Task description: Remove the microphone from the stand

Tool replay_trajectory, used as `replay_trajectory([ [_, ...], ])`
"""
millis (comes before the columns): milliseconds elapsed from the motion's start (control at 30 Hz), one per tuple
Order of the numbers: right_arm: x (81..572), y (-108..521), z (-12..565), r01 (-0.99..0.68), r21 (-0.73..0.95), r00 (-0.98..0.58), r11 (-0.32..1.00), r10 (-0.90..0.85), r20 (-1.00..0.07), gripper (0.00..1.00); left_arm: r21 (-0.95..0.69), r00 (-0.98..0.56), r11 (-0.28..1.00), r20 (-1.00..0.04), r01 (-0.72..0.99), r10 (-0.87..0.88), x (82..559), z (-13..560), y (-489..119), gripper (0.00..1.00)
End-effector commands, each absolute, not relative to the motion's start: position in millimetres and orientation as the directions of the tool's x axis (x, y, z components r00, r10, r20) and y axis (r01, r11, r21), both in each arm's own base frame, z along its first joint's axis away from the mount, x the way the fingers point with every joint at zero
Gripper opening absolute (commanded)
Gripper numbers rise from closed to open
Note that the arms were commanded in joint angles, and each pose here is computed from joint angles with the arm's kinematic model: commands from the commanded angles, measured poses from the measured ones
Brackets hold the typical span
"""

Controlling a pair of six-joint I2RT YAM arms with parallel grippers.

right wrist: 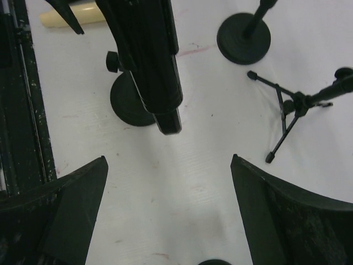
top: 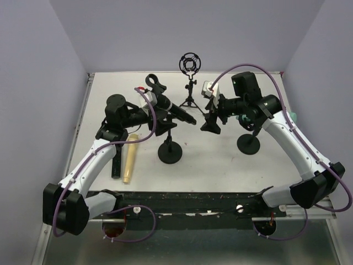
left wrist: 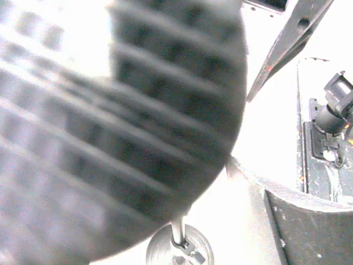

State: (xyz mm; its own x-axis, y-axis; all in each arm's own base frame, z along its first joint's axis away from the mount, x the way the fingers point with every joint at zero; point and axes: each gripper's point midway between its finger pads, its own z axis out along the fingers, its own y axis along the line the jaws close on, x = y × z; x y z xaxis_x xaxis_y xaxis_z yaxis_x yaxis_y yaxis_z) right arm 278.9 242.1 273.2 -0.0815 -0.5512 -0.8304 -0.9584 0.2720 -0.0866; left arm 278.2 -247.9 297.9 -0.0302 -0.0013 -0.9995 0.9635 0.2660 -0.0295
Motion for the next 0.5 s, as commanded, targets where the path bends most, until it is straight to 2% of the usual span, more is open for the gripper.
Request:
replay_trajectory([
  [0, 275.6, 267.4, 314.2, -0.981, -0.153, 0.085, 0.119, -0.444, -0.892, 1.0, 0.047, 0.018, 0.328, -0.996, 0.944, 0.09, 267.0, 289.0, -232.6, 0.94],
  [233, 287.0, 305.3, 360.0, -0.986, -0.167, 0.156, 0.014, -0.291, -0.944, 1.0, 0.034, -0.036, 0.434, -0.988, 0.9, 0.152, 256.0, 265.3, -209.4, 0.98],
  [367, 285.3, 324.5, 369.9, -0.986, -0.146, 0.16, -0.076, -0.233, -0.959, 1.0, 0.035, -0.016, 0.422, -0.993, 0.906, 0.117, 256.4, 269.0, -213.4, 0.96],
  [467, 288.7, 340.8, 373.1, -0.99, -0.08, 0.104, -0.117, -0.218, -0.97, 1.0, 0.056, 0.026, 0.384, -0.996, 0.922, 0.082, 261.6, 278.0, -221.7, 0.91],
])
